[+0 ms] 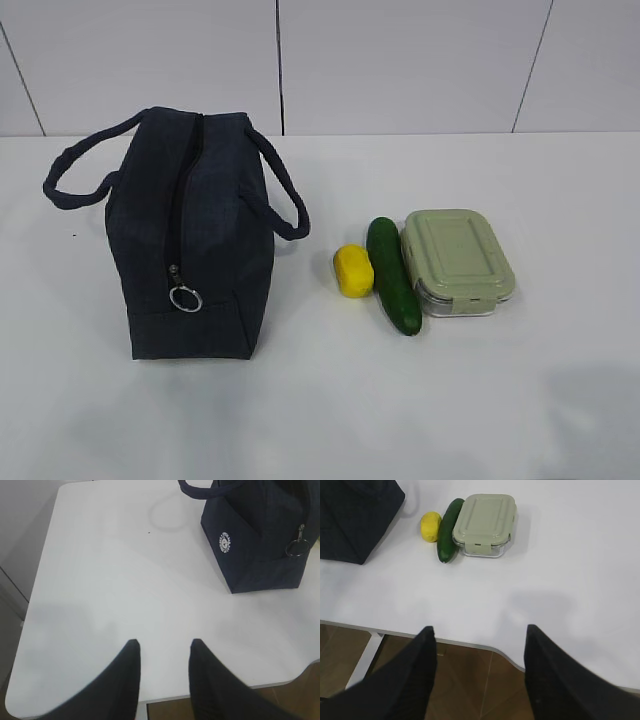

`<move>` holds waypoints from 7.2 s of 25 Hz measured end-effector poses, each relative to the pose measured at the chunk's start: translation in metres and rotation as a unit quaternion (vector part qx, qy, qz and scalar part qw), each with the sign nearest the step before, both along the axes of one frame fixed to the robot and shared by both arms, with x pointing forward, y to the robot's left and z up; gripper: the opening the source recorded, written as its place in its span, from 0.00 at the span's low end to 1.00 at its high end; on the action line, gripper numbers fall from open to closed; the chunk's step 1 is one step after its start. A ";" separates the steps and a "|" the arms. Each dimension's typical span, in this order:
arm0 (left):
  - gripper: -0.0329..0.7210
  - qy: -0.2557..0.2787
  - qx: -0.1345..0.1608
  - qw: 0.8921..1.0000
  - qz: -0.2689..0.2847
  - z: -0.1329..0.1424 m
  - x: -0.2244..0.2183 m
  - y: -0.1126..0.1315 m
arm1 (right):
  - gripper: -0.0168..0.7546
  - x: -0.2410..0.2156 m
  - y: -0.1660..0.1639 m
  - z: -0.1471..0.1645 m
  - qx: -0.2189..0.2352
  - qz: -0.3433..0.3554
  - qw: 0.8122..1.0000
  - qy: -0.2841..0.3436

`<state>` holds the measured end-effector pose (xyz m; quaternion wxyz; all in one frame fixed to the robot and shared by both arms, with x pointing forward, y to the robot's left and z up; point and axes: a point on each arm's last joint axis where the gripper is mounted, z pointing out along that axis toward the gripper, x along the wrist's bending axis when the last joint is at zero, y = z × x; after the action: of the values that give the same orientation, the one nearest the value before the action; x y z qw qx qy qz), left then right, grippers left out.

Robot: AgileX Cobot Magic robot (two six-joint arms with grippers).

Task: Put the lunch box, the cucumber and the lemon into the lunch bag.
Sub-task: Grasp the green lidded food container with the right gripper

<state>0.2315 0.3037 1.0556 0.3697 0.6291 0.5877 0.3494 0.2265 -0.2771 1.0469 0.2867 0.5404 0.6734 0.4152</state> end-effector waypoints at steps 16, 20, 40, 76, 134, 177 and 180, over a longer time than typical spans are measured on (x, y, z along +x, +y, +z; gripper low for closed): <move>0.36 0.000 0.000 1.000 0.000 0.000 0.000 0.000 | 0.57 0.000 0.000 0.000 0.000 0.000 1.000 0.000; 0.36 0.000 0.000 1.000 0.000 0.000 0.000 0.000 | 0.57 0.000 0.000 0.000 0.000 0.000 1.000 0.000; 0.36 0.000 0.000 1.000 0.000 0.000 0.000 0.000 | 0.57 0.000 0.000 0.000 0.000 0.000 1.000 0.000; 0.36 0.000 0.000 1.000 0.000 0.000 0.000 0.000 | 0.53 0.030 0.027 0.021 0.161 0.082 0.977 0.110; 0.36 0.000 0.000 1.000 0.000 0.000 0.000 0.000 | 0.53 0.048 0.047 0.030 0.238 0.194 0.936 0.175; 0.36 -0.001 0.013 1.000 0.009 0.000 0.000 0.003 | 0.53 0.150 0.047 -0.002 0.237 0.171 0.926 0.238; 0.36 -0.001 0.013 1.000 0.009 0.000 0.000 0.003 | 0.53 0.160 0.048 -0.008 0.246 0.176 0.920 0.250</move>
<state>0.2316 0.3063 1.0557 0.3588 0.6282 0.5883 0.3612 0.3869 -0.2291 1.0386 -0.1108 0.5526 0.6843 0.4626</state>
